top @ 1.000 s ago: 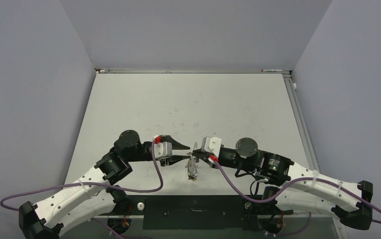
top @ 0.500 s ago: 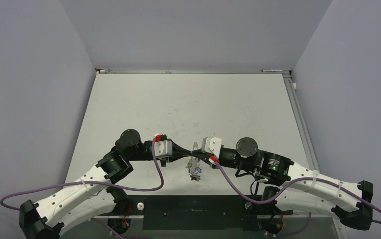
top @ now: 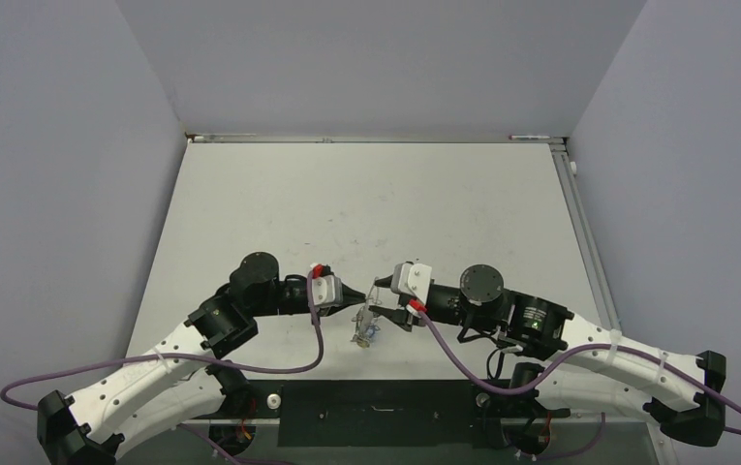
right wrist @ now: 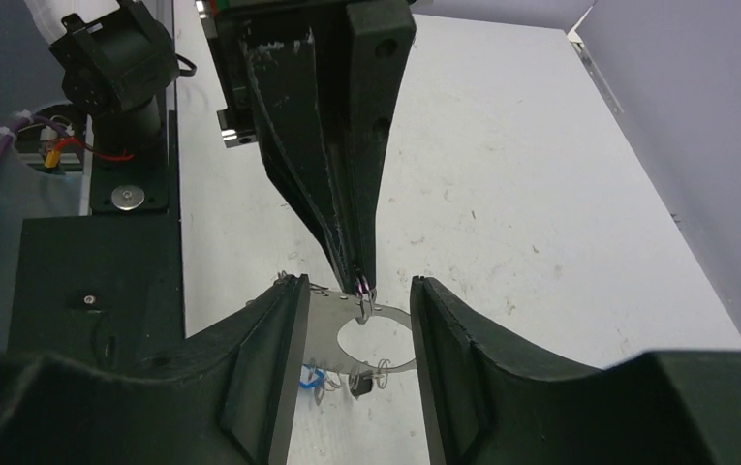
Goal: Put the keys on the keyring
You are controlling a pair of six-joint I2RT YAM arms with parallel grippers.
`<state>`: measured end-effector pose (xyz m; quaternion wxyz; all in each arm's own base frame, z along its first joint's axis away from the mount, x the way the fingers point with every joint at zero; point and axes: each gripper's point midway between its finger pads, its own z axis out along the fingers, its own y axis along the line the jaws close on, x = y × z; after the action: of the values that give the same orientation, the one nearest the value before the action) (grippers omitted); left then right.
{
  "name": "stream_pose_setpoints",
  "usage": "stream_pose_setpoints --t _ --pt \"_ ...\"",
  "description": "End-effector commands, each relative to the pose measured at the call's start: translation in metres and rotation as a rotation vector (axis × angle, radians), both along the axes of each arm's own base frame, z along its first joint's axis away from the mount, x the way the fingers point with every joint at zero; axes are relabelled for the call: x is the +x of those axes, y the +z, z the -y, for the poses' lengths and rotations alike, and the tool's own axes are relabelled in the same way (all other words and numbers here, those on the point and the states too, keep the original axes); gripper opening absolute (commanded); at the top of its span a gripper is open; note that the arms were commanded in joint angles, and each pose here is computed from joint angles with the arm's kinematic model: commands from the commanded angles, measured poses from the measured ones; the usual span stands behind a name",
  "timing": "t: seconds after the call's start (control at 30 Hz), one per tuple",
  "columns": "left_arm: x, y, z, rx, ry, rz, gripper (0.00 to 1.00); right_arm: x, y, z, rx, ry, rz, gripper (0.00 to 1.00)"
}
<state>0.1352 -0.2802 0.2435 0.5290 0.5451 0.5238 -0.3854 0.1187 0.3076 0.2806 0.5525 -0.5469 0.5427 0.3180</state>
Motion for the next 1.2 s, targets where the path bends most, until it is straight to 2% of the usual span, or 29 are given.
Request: stream_pose_setpoints --t 0.0,0.13,0.4,0.97,1.17 --pt "0.010 0.027 -0.004 -0.015 0.040 0.088 0.00 0.002 0.040 0.003 0.082 -0.024 0.037 0.44" --pt "0.012 0.023 -0.003 0.007 0.041 0.083 0.00 0.005 0.040 0.004 0.050 -0.033 0.043 0.44" --pt "0.013 0.019 -0.003 0.019 0.041 0.075 0.00 0.012 0.011 -0.015 -0.147 -0.013 0.011 0.41" --pt "0.009 0.022 -0.002 0.006 0.026 0.075 0.00 0.027 -0.025 -0.023 -0.269 -0.047 0.024 0.33" --pt "0.007 0.023 -0.002 0.002 0.020 0.077 0.00 0.031 -0.029 -0.024 -0.276 -0.063 0.032 0.26"
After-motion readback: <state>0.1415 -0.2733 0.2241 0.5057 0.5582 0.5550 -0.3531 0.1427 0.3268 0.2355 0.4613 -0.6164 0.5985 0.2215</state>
